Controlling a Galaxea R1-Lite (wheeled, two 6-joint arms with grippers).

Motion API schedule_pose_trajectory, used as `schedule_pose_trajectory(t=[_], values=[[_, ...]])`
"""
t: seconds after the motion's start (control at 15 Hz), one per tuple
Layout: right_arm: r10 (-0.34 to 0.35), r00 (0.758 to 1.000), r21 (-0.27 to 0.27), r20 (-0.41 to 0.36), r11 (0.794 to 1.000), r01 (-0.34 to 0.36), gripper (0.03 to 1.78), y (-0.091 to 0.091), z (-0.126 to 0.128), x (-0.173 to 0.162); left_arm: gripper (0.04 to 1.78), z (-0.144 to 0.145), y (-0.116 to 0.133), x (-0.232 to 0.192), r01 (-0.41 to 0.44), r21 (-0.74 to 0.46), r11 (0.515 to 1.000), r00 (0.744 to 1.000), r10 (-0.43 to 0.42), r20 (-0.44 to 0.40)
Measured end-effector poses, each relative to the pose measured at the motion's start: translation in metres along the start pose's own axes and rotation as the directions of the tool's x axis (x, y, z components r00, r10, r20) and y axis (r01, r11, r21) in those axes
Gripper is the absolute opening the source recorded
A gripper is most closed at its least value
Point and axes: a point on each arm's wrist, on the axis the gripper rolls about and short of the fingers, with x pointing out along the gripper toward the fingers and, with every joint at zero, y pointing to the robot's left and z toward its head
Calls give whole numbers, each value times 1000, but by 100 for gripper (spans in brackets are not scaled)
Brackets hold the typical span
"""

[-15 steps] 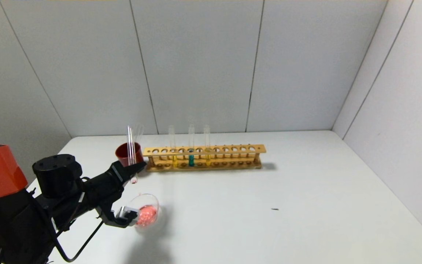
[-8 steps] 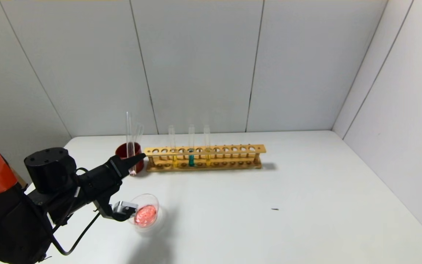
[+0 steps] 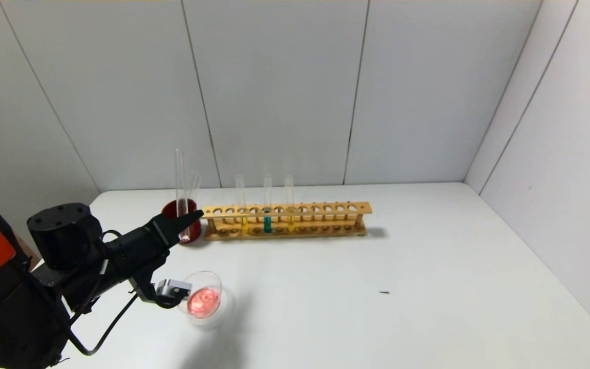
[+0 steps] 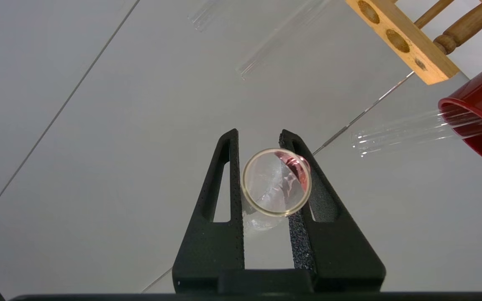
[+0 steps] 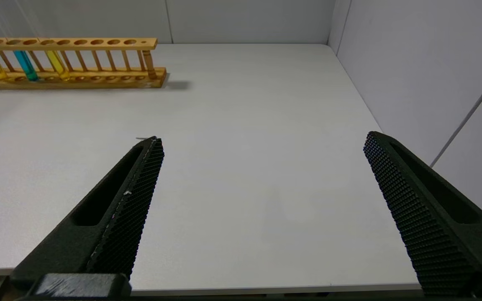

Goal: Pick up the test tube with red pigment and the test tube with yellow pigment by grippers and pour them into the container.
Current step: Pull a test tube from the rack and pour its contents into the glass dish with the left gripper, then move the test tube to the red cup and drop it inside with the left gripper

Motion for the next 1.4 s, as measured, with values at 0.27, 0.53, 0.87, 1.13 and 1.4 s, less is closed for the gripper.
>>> schedule_pose_trajectory(t=[0.27, 0.53, 0.87, 1.13, 1.4], values=[[0, 1000, 0, 0, 1000, 0, 175, 0, 0, 0, 35, -3, 3, -1, 15, -57, 998, 999, -17, -34], [0, 1000, 0, 0, 1000, 0, 175, 0, 0, 0, 35, -17, 23, -4, 16, -342, 939, 962, -107, -251], [0, 1000, 0, 0, 1000, 0, 175, 0, 0, 0, 35, -35, 39, -10, -210, -742, 636, 809, -314, -497], [0, 1000, 0, 0, 1000, 0, 175, 0, 0, 0, 35, -78, 75, 11, -512, -809, 289, 712, -384, -588], [0, 1000, 0, 0, 1000, 0, 175, 0, 0, 0, 35, -131, 122, 17, -593, -776, -217, 786, -367, -498]])
